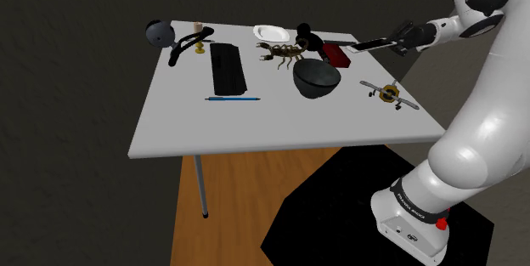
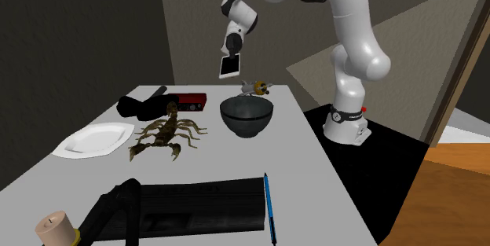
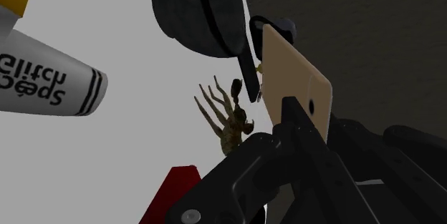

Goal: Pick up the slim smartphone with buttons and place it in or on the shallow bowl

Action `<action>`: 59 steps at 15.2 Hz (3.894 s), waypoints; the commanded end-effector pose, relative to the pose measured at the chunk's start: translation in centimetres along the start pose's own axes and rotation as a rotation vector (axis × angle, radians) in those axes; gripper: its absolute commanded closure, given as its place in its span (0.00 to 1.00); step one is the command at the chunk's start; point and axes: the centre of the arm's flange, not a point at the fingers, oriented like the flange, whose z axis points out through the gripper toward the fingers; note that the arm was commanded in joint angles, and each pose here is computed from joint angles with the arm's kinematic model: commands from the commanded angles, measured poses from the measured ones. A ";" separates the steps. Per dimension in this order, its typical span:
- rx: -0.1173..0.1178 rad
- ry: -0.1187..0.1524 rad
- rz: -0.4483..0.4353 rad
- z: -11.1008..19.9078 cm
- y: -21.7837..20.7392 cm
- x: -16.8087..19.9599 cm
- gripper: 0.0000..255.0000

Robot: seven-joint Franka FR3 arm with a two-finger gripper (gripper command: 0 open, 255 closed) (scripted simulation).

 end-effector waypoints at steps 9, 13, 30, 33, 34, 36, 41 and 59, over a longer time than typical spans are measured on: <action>0.000 0.000 0.000 5.1 -4.0 -3.1 1.00; 0.000 0.000 0.000 9.8 -5.3 -5.1 1.00; 0.000 0.000 0.000 20.7 -3.7 -8.2 1.00; 0.000 0.000 0.000 21.1 -2.2 -7.9 1.00; 0.000 0.000 0.000 21.3 -1.7 -7.8 1.00; 0.000 0.000 0.000 21.6 -0.7 -7.6 1.00; 0.000 0.000 0.000 21.8 0.0 -7.4 1.00; 0.000 0.000 0.000 16.8 0.0 -7.4 0.00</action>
